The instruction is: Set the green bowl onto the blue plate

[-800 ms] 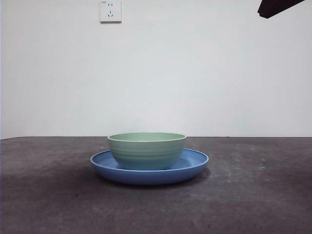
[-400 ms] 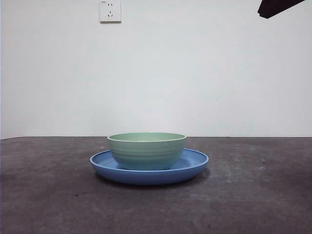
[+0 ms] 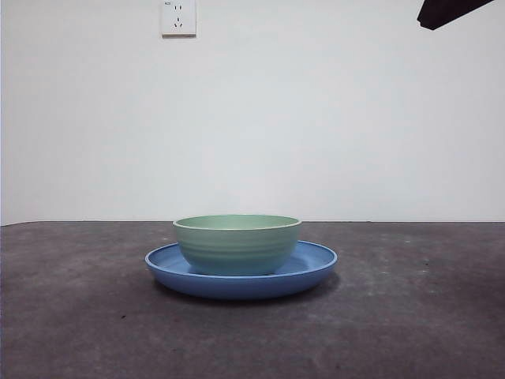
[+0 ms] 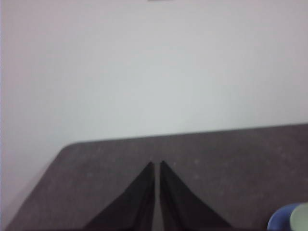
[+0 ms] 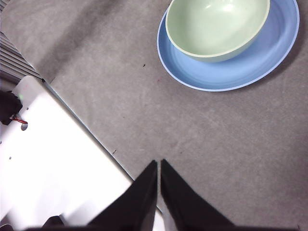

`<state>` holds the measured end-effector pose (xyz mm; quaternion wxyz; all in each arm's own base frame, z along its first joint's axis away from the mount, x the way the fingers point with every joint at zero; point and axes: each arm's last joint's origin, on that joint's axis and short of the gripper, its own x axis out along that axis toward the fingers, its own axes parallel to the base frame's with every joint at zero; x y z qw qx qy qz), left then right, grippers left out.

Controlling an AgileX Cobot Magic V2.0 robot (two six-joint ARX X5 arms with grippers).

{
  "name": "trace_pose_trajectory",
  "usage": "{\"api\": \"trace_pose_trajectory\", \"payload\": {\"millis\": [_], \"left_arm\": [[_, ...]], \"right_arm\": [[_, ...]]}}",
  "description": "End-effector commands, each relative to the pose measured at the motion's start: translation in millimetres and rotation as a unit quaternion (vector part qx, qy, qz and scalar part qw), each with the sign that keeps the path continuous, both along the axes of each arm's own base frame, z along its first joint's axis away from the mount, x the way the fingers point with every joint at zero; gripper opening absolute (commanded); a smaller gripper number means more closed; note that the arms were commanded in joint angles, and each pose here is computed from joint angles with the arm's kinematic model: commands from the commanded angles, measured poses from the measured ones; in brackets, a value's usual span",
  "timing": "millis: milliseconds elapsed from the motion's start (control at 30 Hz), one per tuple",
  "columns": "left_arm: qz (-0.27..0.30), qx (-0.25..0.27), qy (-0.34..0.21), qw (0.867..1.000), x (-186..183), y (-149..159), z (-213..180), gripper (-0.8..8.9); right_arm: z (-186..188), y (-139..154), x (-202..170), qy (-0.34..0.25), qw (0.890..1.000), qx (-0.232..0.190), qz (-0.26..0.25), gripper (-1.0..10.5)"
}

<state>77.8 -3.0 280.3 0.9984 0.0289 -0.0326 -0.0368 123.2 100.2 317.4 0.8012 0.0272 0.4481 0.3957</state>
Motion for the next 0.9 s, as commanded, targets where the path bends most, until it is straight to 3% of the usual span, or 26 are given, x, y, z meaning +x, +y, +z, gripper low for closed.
{"api": "trace_pose_trajectory", "payload": {"millis": [33, 333, 900], "left_arm": [[0.004, -0.01, 0.013, 1.0, 2.9, 0.6, -23.2, 0.19], [0.008, -0.025, 0.067, 0.997, 10.9, 1.0, -87.3, 0.19], [0.01, -0.029, 0.123, 0.992, 17.6, 1.0, -130.5, 0.19]], "right_arm": [[2.5, 2.0, 0.8, -0.009, 1.0, 0.003, 0.008, 0.1], [2.5, 2.0, 0.8, -0.009, 1.0, 0.003, 0.008, 0.1], [2.5, 2.0, 0.8, -0.009, 1.0, 0.003, 0.008, 0.1]]}}
